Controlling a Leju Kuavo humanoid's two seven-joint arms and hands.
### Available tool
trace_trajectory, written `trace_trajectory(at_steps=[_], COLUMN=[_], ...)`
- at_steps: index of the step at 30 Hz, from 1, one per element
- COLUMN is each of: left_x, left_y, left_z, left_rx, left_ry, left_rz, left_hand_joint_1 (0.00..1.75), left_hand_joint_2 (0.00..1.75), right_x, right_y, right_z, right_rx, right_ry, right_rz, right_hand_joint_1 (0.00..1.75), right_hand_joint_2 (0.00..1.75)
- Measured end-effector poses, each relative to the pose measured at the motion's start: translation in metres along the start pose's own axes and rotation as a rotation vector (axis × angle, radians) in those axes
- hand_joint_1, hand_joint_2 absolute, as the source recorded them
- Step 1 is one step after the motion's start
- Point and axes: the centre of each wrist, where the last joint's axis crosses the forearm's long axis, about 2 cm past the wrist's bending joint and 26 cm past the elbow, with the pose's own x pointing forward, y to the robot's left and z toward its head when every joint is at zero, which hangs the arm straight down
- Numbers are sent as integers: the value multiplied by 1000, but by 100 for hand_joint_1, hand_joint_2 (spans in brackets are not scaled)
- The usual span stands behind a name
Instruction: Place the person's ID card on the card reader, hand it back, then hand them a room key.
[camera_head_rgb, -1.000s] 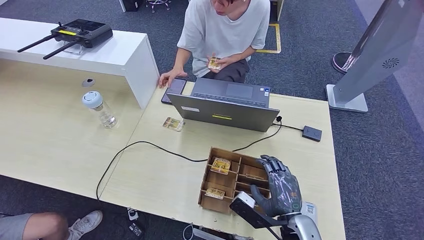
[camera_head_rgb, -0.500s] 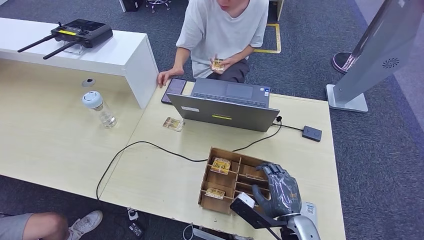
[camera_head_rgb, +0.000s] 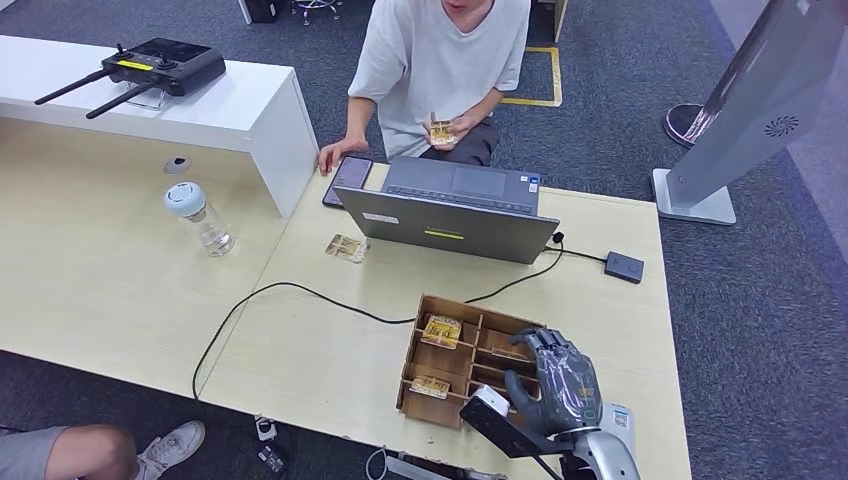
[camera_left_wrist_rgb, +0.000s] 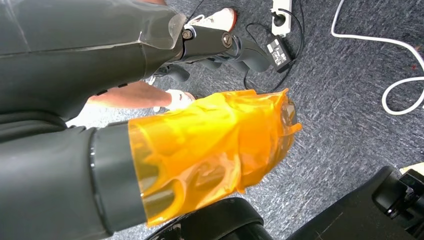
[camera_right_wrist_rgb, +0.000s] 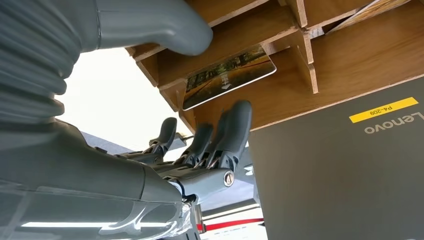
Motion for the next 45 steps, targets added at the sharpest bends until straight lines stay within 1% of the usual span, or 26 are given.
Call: trace_trajectory(at_steps=[3,4,7,8,10,13,21,29,33,38,45], left_x=[0,0,0,0,0,0,0,0,0,-1,-1], left_y=[0,0,0,0,0,0,0,0,0,0,-2], left_z=[0,0,0,0,0,0,0,0,0,0,0], left_rx=[0,0,0,0,0,0,0,0,1,5,6], left_ry=[0,0,0,0,0,0,0,0,1,4,6], left_rz=[0,0,0,0,-1,-1,0,2,5,13,24], left_hand_joint_1=[0,0,0,0,0,0,0,0,0,0,0], left_hand_joint_2=[0,0,0,0,0,0,0,0,0,0,0], right_x=[0,0,0,0,0,-1,-1,-1,0,4,13], right_y=[0,0,0,0,0,-1,-2,-3,-4,-12,-30], right_z=[0,0,0,0,0,-1,-2,-2,-2,-3,-3], right_rx=[0,1,1,1,1,-1,-5,-17,-39,-86,-182], right_ry=[0,0,0,1,1,2,2,-2,-12,-32,-78], right_rz=[0,0,0,0,0,1,2,1,-3,-12,-30], right_hand_joint_1=[75,82,132,145,152,156,155,172,175,175,175], right_hand_joint_2=[175,175,175,175,175,175,175,175,175,175,175])
